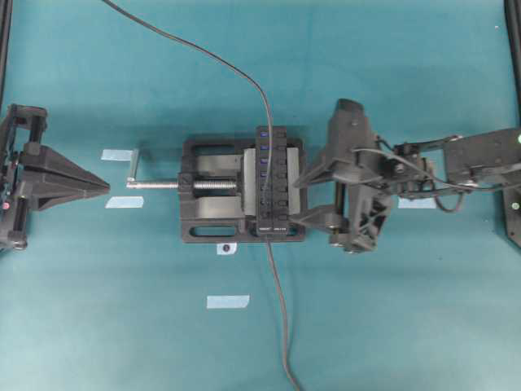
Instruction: Insert the USB into the front port of the fixed hub.
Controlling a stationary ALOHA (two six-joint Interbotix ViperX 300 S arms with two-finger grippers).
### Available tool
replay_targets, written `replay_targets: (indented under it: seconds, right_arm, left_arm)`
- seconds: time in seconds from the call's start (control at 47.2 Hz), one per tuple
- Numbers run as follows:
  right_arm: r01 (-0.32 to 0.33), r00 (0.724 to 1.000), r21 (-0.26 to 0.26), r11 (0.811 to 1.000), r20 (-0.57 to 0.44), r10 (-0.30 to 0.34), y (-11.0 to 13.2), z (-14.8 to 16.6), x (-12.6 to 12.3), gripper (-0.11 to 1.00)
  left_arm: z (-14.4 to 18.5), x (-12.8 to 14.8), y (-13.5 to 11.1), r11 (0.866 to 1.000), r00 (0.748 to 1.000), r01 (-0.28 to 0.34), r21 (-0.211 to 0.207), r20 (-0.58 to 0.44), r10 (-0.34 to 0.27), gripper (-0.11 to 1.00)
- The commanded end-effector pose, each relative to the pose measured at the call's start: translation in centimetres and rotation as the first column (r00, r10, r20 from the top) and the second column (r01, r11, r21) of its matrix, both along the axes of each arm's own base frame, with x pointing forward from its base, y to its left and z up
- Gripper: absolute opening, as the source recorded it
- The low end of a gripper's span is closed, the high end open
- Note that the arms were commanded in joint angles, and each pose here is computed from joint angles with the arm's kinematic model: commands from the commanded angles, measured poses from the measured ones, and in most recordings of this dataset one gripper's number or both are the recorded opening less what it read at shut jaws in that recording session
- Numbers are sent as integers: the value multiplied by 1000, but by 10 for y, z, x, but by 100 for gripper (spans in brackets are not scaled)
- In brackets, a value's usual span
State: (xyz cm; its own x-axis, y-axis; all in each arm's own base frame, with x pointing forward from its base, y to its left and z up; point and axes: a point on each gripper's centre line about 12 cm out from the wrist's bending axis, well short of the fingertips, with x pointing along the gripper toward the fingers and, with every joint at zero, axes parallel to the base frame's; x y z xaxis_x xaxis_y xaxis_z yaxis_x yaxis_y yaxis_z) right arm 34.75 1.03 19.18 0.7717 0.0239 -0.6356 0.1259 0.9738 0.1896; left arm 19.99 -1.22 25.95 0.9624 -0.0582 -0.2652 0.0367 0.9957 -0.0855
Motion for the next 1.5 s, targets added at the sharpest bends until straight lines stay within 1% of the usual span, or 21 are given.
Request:
replay_targets:
  seconds: [0.0, 0.169, 0.381, 0.614, 0.784, 1.101, 1.482]
  right_arm:
    - [1, 998, 6, 1000, 60, -1, 1, 14, -2, 73]
    - [4, 995, 11, 1000, 101, -5, 1, 17, -7, 73]
    - [8, 990, 12, 1000, 139, -10, -1, 20, -19, 73]
    - [21, 986, 15, 1000, 166, -23, -6, 27, -34, 73]
    - [27, 985, 15, 1000, 171, -29, -7, 28, -39, 73]
    - [30, 986, 20, 999, 161, -33, -7, 26, -39, 73]
    - [19, 989, 21, 1000, 149, -22, -4, 24, -38, 72]
  left_arm:
    - [4, 1, 0, 1000, 1000, 2, -1, 14, -2, 0]
    - [4, 1, 0, 1000, 1000, 2, -1, 12, -2, 0]
    - [4, 1, 0, 1000, 1000, 2, -1, 12, -2, 0]
    - [2, 1, 0, 1000, 1000, 1, -2, 9, -1, 0]
    - [2, 1, 0, 1000, 1000, 1, -2, 8, -1, 0]
    - [3, 1, 0, 1000, 1000, 1, -4, 9, -1, 0]
    - [3, 1, 0, 1000, 1000, 1, -2, 9, -1, 0]
